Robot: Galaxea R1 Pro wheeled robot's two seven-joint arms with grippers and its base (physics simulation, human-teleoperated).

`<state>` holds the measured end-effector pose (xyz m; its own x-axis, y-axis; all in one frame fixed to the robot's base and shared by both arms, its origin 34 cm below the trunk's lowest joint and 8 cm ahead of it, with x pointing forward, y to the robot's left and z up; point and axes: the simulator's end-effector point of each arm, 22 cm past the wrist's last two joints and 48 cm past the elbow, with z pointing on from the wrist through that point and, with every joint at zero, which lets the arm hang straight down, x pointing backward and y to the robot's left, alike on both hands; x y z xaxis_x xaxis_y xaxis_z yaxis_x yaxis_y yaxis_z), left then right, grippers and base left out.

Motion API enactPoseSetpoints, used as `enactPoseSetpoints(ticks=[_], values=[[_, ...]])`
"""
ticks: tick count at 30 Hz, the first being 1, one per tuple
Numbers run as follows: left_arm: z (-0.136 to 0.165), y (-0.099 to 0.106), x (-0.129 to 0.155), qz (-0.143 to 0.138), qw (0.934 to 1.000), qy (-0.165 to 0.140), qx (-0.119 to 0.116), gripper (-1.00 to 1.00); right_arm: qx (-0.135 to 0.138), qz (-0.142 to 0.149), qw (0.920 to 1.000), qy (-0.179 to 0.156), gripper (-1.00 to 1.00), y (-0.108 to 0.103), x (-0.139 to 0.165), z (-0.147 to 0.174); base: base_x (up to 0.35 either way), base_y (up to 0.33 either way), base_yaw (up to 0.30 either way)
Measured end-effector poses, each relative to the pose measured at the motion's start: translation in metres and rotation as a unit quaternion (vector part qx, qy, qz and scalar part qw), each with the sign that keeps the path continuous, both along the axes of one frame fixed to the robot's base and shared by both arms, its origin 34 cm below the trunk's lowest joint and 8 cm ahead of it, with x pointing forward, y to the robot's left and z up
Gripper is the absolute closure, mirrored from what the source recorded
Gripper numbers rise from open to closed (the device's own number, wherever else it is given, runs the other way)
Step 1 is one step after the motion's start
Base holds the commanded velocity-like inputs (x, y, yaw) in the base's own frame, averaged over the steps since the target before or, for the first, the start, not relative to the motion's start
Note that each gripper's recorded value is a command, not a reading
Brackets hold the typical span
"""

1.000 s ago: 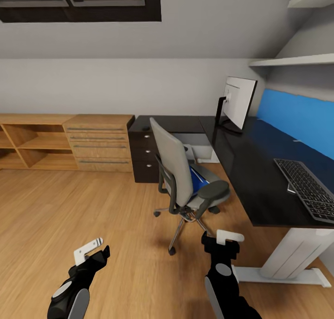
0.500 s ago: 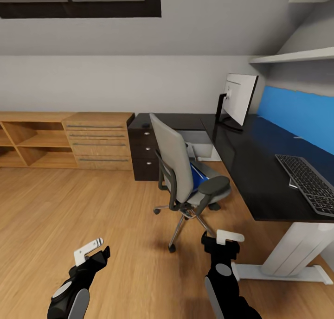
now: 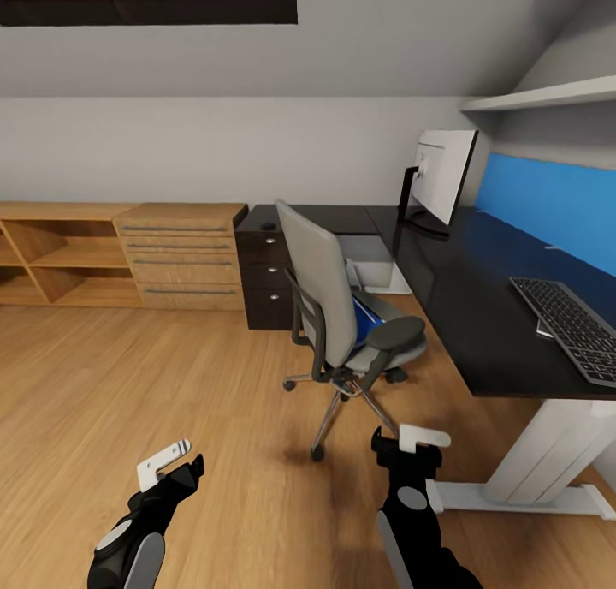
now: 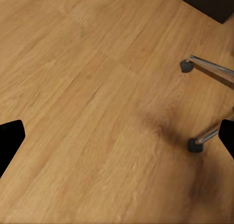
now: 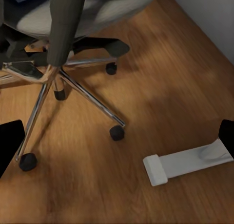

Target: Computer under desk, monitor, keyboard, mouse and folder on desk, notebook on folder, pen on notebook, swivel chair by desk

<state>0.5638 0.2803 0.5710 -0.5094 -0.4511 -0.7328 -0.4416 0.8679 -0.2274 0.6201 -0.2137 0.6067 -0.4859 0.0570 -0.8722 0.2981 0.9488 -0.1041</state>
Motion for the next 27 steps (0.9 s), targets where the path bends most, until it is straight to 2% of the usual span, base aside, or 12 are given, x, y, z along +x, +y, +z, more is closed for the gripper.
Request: enactPoseSetpoints(ticks=[8,18,27], values=[[-0.017,0.0,-0.003,0.0,1.0,0.0,0.001,-1.0,0.0,0.0,1.0,0.0,-1.0,0.0,-0.004,-0.017,0.0,0.0,-0.024],[-0.036,0.001,-0.008,0.001,1.0,-0.003,0.003,-1.0,0.001,0.001,1.0,-0.001,-1.0,0.0,-0.009,-0.038,0.0,0.0,-0.213],[-0.055,0.005,-0.014,0.008,0.9999,-0.002,0.009,-1.0,0.001,0.001,1.0,-0.001,-1.0,0.001,-0.014,-0.057,0.0,0.0,-0.024]])
